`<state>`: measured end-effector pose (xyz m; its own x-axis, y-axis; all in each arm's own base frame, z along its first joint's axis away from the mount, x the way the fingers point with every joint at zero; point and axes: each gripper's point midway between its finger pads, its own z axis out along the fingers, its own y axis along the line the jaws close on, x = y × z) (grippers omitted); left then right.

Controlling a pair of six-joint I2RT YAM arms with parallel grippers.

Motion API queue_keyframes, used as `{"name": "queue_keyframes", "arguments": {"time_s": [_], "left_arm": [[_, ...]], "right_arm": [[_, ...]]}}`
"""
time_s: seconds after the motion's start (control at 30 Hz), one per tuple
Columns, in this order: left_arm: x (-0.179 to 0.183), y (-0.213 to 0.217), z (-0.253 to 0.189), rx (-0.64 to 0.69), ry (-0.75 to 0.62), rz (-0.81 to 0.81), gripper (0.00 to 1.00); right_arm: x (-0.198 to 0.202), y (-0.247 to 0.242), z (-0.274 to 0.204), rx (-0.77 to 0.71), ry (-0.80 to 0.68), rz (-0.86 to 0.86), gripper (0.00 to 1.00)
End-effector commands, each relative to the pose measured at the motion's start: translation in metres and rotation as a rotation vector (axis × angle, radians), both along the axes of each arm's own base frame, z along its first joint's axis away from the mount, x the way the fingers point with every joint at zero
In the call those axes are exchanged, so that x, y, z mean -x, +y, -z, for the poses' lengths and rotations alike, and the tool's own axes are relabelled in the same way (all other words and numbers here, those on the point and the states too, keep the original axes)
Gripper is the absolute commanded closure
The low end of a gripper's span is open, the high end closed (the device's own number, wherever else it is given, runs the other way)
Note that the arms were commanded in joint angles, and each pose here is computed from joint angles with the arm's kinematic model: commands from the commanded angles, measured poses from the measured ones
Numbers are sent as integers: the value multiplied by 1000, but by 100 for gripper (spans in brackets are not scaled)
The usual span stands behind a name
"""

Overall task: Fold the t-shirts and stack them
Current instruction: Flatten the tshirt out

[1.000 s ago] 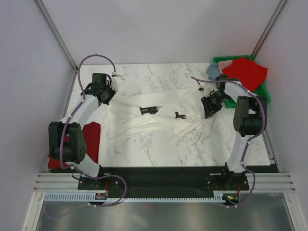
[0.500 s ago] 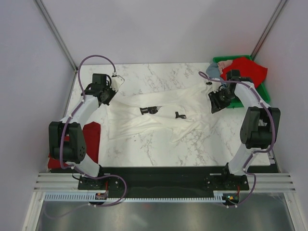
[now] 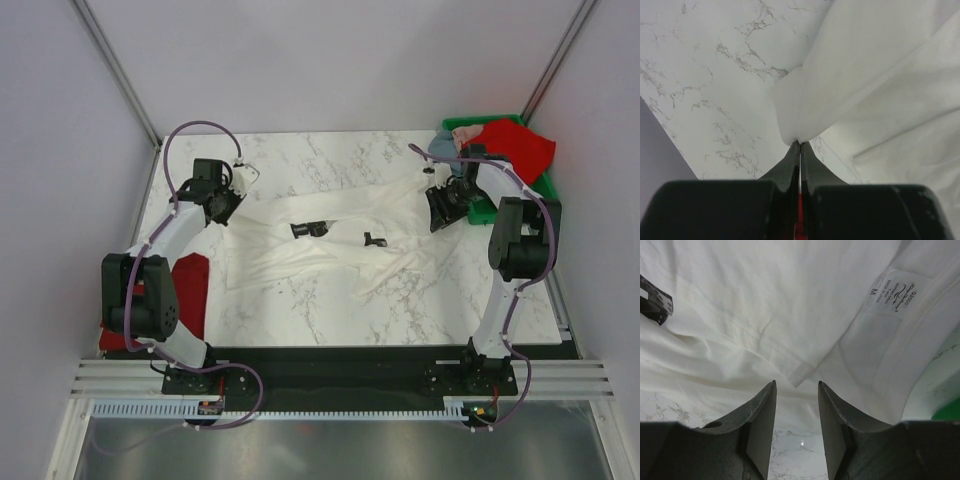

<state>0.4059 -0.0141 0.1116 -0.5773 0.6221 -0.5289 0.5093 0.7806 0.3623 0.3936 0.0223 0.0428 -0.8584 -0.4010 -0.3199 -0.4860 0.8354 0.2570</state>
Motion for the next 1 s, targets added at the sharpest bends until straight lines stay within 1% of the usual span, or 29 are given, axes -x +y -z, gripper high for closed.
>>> {"name": "queue_keyframes", "arguments": {"time_s": [0.0, 0.17, 0.67, 0.97], "left_arm": [[2, -3, -14, 22, -34, -15, 98], [1, -3, -12, 22, -28, -15, 98], [-2, -3, -6, 20, -11, -16, 98], [-2, -2, -4, 18, -6, -15, 98]], "right_arm": [[-18, 7, -10, -39, -43, 8, 53], [-16, 6, 1, -34, -14, 8, 53], [-6, 8, 11, -41, 26, 7, 53], [-3, 6, 17, -25, 45, 6, 57]]}}
